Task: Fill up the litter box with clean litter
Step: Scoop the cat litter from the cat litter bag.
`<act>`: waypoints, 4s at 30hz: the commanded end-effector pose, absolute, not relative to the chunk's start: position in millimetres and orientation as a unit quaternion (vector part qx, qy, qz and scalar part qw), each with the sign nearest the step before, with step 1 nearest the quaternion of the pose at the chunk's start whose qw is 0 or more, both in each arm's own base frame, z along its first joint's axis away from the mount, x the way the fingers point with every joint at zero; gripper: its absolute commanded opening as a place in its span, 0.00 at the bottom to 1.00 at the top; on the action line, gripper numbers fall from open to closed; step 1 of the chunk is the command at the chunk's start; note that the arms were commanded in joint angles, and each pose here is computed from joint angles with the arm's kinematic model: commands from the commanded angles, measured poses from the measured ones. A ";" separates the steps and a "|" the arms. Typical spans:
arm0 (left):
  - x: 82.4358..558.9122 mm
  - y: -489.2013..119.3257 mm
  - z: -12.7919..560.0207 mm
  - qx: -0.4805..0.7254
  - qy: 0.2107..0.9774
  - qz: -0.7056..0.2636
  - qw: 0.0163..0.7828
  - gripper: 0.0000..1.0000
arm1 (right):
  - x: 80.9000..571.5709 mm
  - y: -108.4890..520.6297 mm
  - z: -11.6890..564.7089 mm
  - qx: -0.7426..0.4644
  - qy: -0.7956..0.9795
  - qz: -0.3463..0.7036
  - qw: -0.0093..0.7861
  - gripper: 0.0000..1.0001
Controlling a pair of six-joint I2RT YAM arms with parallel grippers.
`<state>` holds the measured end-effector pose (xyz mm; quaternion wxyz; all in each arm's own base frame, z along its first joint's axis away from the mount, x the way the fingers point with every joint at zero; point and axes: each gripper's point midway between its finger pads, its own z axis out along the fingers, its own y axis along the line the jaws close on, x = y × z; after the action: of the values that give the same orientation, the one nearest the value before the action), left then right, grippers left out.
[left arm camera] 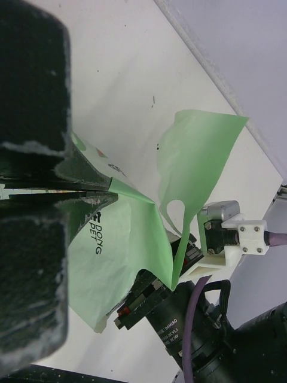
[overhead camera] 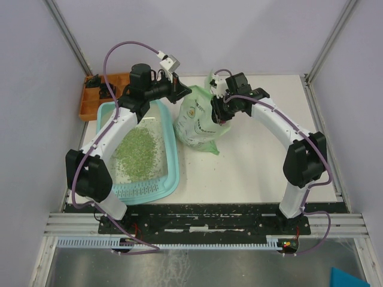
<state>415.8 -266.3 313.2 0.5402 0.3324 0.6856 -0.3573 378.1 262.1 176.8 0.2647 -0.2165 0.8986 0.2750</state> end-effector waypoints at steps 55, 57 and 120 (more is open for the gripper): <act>407.4 -260.0 400.0 0.311 0.620 -0.338 0.636 0.49 | 362.4 259.1 309.9 -0.155 0.743 0.599 0.256 0.02; 406.9 -257.5 401.4 0.306 0.623 -0.334 0.638 0.52 | 359.5 256.3 311.7 -0.157 0.741 0.601 0.256 0.02; 390.1 -240.5 386.3 0.300 0.652 -0.303 0.626 0.58 | 332.3 167.9 270.8 -0.332 0.864 0.336 0.176 0.02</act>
<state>390.9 -241.1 373.2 0.6072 0.2882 0.6698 -0.3157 349.3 165.3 266.4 0.1915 -0.2704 0.8566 0.3954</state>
